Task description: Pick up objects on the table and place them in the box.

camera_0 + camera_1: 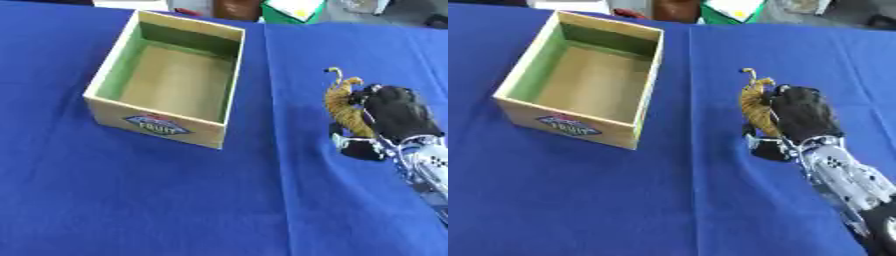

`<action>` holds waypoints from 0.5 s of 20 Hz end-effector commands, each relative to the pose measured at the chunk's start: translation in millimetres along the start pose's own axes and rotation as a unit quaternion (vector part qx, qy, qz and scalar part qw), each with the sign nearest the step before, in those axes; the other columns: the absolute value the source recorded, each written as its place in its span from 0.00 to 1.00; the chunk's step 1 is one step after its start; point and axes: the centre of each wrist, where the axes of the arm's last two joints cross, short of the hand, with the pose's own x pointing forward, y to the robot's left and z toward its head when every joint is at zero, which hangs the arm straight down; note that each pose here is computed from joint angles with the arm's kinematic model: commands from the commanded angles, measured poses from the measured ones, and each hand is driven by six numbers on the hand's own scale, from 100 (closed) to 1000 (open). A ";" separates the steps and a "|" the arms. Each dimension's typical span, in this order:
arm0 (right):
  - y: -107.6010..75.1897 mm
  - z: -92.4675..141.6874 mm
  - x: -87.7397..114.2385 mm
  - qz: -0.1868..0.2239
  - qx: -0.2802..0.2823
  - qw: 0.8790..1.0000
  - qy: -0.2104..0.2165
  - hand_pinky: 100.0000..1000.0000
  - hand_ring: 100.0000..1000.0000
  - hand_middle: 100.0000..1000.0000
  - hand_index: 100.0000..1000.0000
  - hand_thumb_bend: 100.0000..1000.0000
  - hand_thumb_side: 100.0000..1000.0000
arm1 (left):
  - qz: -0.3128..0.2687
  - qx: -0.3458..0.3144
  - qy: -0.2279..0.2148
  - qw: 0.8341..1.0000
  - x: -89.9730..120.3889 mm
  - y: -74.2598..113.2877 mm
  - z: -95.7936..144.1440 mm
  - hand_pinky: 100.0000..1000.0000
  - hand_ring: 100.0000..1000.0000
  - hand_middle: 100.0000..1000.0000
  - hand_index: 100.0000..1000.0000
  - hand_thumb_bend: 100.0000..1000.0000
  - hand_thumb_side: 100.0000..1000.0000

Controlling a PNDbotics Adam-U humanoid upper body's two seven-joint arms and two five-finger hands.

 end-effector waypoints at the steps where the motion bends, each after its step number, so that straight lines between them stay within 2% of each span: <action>1: -18.7 -8.8 -12.0 0.027 -0.058 0.998 0.003 0.55 0.52 0.35 0.39 0.00 0.39 | -0.005 -0.004 -0.012 1.000 4.3 3.1 -5.0 0.51 0.45 0.50 0.70 0.00 0.56; 10: -60.1 -28.9 -16.4 0.024 -0.180 0.983 -0.016 0.51 0.50 0.34 0.35 0.00 0.36 | -0.002 -0.008 -0.012 1.000 4.5 1.7 -5.4 0.51 0.45 0.50 0.70 0.00 0.56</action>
